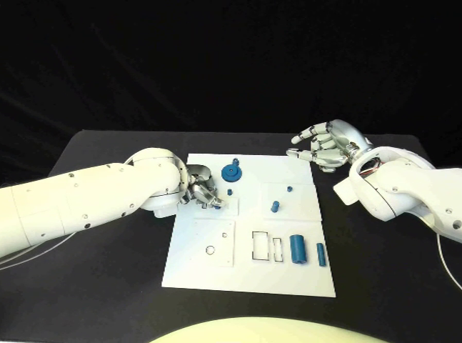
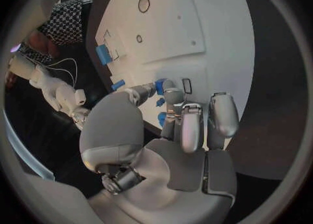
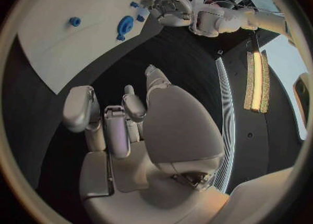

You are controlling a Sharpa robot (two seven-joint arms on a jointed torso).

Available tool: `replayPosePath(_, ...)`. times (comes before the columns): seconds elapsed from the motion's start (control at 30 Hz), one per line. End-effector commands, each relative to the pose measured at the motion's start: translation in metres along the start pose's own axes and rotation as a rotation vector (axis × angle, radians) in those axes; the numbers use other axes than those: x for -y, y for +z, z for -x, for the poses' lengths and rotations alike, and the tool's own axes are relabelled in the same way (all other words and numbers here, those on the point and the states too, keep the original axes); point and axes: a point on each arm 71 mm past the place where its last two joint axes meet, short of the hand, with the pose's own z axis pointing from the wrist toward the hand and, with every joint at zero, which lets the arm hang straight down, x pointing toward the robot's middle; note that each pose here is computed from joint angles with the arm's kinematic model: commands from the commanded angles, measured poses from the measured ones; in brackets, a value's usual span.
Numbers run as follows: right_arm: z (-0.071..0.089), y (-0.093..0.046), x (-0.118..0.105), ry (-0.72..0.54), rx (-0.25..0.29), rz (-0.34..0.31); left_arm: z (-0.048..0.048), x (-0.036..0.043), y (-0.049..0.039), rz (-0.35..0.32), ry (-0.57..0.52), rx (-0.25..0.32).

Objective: Assemble the parts on the task board

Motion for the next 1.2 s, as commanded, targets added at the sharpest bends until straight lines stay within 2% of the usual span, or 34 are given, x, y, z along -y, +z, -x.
replayPosePath(0.03,-0.001,0.0,0.0,-0.004,-0.005,0.009,-0.0013,-0.0006,0.0001,-0.001,0.017,0.001)
replayPosePath(0.47,-0.001,0.0,0.0,0.001,-0.005,0.008,0.0006,-0.0001,-0.003,-0.011,0.0,0.019)
replayPosePath(0.77,-0.002,0.0,0.0,0.003,-0.004,0.007,0.0056,0.0009,-0.0105,-0.027,-0.018,0.036)
replayPosePath(1.03,-0.001,0.0,0.002,0.014,-0.003,-0.002,0.0217,-0.0003,-0.0207,-0.039,-0.04,0.075)
replayPosePath(1.2,0.0,0.0,0.003,0.021,-0.003,-0.01,0.0437,-0.0071,-0.0245,-0.026,-0.063,0.11)
